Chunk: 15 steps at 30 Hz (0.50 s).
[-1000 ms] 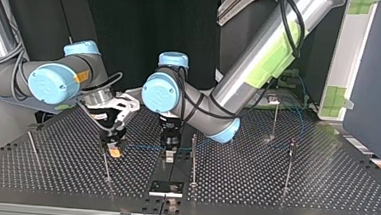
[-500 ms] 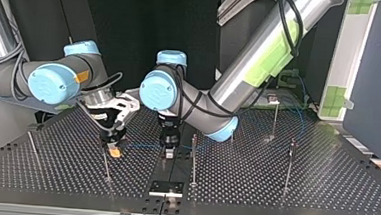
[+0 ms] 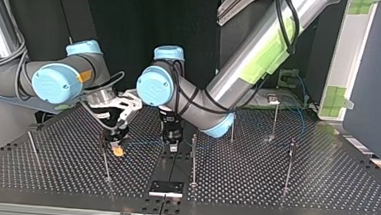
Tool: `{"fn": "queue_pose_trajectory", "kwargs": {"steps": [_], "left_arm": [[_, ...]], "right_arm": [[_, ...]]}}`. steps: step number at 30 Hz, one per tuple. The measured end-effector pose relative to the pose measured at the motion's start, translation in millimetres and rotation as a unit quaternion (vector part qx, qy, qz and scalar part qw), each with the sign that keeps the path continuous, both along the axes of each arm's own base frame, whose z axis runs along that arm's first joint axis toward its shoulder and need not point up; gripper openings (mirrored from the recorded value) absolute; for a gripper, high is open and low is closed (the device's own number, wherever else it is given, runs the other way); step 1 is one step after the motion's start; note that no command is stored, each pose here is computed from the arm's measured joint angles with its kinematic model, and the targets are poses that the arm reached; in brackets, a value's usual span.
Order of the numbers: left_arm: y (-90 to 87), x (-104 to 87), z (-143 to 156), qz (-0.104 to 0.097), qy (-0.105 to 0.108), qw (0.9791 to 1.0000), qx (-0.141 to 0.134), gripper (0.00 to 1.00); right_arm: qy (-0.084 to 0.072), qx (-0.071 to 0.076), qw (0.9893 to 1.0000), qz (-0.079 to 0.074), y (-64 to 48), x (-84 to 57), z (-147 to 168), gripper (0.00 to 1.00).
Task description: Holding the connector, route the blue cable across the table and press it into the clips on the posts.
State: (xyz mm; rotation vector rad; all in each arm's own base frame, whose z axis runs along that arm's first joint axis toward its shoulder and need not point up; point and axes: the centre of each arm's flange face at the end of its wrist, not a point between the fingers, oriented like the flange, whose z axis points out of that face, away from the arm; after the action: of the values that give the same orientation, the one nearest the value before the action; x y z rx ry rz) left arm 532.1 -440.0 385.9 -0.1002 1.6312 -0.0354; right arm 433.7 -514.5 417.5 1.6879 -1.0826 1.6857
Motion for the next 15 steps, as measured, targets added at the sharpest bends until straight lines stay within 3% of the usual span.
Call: {"fn": "queue_pose_trajectory", "kwargs": {"steps": [7, 15], "left_arm": [[-2.9, -11.2, -23, 0.002, 0.009, 0.9999, 0.005, 0.0], [-5.7, -20.2, -50, -0.003, 0.009, 1.0, -0.003, 0.0]], "right_arm": [[0.009, 0.012, 0.9999, -0.001, 3.6, -1.9, -15, 0.0], [0.023, 0.036, 0.9991, -0.003, 10.2, -6.5, -43, 0.0]]}}
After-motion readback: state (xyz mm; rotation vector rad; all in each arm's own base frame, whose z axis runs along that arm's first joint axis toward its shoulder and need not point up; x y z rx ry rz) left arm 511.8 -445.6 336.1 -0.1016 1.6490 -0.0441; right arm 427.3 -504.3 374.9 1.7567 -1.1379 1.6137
